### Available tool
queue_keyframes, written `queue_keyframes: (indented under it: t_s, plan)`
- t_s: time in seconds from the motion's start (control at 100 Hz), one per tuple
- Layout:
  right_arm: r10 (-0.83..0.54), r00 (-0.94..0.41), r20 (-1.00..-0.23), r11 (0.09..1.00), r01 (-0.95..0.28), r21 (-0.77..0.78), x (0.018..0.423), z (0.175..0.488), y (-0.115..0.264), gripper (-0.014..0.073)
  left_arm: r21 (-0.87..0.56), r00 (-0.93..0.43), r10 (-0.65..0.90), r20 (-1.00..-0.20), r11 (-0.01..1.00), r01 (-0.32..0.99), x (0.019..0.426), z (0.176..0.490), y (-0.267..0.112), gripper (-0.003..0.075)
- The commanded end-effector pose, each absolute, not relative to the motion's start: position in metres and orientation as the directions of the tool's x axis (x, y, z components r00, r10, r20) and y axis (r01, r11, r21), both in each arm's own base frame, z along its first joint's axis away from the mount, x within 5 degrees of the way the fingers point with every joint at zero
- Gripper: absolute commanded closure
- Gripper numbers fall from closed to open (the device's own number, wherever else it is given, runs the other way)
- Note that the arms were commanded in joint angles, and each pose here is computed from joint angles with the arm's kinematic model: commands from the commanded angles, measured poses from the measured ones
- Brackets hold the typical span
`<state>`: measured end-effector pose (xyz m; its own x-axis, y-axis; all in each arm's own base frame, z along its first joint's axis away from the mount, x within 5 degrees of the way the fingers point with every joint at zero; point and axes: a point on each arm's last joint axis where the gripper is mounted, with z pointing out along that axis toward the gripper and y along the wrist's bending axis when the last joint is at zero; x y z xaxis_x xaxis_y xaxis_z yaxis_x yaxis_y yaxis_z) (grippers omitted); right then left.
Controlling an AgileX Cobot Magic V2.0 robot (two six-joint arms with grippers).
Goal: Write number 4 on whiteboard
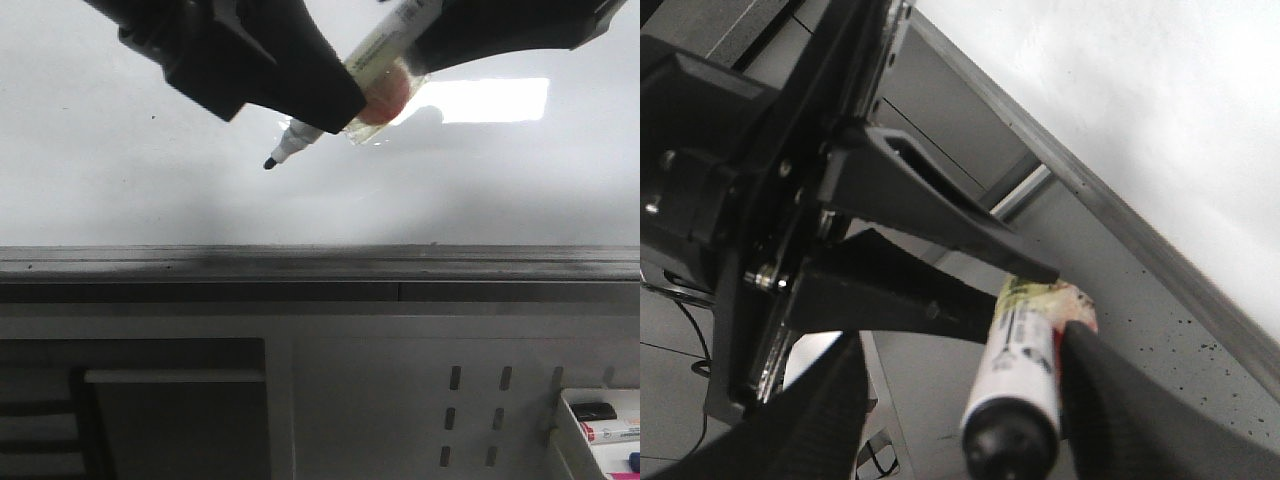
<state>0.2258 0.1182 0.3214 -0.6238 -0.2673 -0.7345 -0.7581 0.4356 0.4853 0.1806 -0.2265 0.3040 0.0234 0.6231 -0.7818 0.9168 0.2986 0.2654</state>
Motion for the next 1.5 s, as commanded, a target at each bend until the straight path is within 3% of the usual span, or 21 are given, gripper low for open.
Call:
queue_keyframes:
  t_s: [0.0,0.47,0.72,0.86,1.03,1.08,1.49]
  plan:
    - [-0.217,-0.586,-0.78,0.417,-0.779,0.469,0.226,0.339,0.12,0.0293,0.298,0.063,0.554,-0.83,0.345,0.89,0.181,0.327,-0.227,0.0741]
    - [-0.214,-0.574,-0.79,0.416,-0.786,0.458,0.227,0.339,0.12,0.0666,0.343,0.104,0.574,-0.812,0.327,0.881,0.182,0.327,-0.226,0.0741]
    - [-0.203,-0.565,-0.799,0.396,-0.794,0.461,0.226,0.341,0.121,0.0666,0.342,0.1,0.571,-0.815,0.333,0.879,0.183,0.327,-0.226,0.0733]
    - [-0.191,-0.565,-0.803,0.405,-0.79,0.46,0.227,0.342,0.121,0.0655,0.308,0.053,0.546,-0.836,0.385,0.87,0.189,0.331,-0.218,0.0603]
    - [-0.182,-0.563,-0.806,0.421,-0.786,0.453,0.229,0.342,0.121,0.0655,0.217,-0.058,0.477,-0.877,0.501,0.838,0.202,0.341,-0.193,0.0282]
    - [-0.173,-0.561,-0.81,0.434,-0.781,0.448,0.231,0.342,0.12,0.0655,0.179,-0.099,0.447,-0.889,0.536,0.825,0.205,0.345,-0.183,0.0225]
    - [-0.021,-0.431,-0.902,0.556,-0.755,0.348,0.251,0.353,0.115,0.0655,-0.057,-0.28,0.126,-0.952,0.823,0.565,0.217,0.361,-0.094,0.0208]
